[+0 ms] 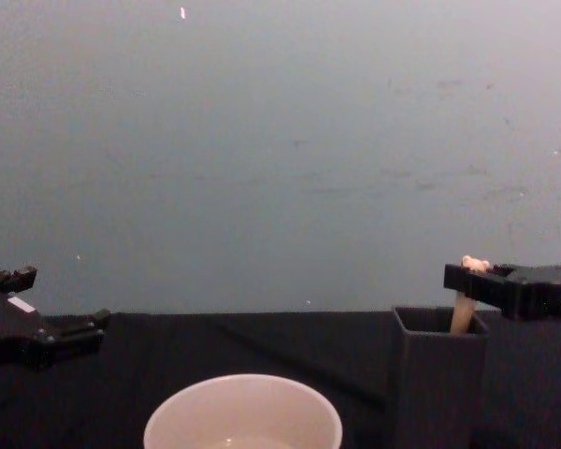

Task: Pick up the stirring spoon with one hand, stir inside the cup, then place it back in its original position.

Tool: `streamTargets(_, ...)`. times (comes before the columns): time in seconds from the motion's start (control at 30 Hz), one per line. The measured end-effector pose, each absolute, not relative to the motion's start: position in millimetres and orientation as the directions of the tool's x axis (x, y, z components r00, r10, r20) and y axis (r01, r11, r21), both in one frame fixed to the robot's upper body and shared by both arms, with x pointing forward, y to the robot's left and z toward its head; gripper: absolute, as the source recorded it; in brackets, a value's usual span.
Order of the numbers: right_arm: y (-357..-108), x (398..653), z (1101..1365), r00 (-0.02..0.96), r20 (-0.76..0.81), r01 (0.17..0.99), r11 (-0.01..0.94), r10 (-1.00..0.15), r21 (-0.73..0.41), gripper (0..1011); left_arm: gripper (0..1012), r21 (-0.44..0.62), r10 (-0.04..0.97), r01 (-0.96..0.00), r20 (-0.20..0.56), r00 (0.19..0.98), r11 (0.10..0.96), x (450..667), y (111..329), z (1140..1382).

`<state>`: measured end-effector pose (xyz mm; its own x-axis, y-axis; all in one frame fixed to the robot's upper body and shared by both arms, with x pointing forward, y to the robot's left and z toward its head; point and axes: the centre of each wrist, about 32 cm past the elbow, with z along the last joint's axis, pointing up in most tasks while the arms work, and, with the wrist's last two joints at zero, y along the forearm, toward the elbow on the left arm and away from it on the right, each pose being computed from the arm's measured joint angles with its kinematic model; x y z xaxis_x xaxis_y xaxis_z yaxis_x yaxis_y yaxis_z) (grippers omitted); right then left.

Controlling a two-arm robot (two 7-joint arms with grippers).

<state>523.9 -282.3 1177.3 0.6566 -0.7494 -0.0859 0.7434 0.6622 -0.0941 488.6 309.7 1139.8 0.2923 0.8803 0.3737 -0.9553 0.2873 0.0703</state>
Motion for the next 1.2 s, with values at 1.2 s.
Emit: streamTargets(1.2, -290.1, 521.2, 1246.4, 0.656, -0.146, 0.754, 0.632, -0.741, 0.178, 214, 1001, 0.070, 0.880, -0.955, 0.374, 0.292, 0.287, 488.6, 309.7, 1139.8)
